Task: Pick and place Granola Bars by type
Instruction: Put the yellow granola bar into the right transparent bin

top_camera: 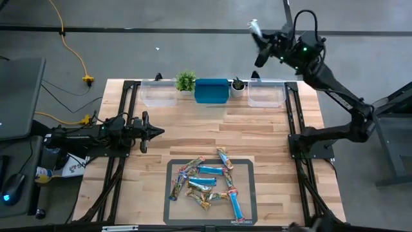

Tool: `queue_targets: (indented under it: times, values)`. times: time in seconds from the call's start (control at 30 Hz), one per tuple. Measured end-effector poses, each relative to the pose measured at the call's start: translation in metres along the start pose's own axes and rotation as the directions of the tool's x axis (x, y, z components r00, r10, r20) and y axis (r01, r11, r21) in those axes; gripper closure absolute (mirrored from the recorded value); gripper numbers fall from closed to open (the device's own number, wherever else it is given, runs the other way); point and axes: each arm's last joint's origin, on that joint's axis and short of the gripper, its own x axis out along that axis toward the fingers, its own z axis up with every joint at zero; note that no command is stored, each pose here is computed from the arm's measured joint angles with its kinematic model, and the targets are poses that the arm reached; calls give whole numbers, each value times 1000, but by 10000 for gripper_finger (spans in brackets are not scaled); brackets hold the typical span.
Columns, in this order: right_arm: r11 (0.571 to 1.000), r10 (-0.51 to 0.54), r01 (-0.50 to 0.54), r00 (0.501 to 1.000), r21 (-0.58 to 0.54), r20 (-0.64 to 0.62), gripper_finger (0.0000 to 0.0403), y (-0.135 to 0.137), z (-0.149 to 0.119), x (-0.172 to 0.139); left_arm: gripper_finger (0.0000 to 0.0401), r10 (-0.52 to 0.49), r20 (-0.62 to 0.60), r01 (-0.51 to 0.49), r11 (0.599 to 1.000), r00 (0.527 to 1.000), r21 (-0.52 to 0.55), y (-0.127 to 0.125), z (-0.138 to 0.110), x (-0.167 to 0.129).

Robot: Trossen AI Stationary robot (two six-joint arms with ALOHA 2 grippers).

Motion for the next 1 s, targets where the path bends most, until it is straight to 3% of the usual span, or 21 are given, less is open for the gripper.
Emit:
queue_targets:
  times: [0.07,0.17,0.33,0.5,0.7,1.0]
  values:
    - [988,-146,142,986,-58,-86,350,-7,-7,-5,400,0,0,0,1000,1000,0,0,0,0]
    - [938,-333,301,918,-170,-213,350,-17,-19,-8,400,0,0,0,1000,1000,0,0,0,0]
    - [868,-480,361,783,-341,-394,350,-30,-44,-8,400,0,0,0,1000,1000,0,0,0,0]
    - [854,-500,271,667,-445,-553,350,-42,-73,3,400,0,0,0,1000,1000,0,0,0,0]
    - [861,-471,83,503,-502,-725,350,-52,-117,24,400,0,0,0,1000,1000,0,0,0,0]
    - [883,-377,-218,202,-417,-904,350,-56,-183,42,400,0,0,0,1000,1000,0,0,0,0]
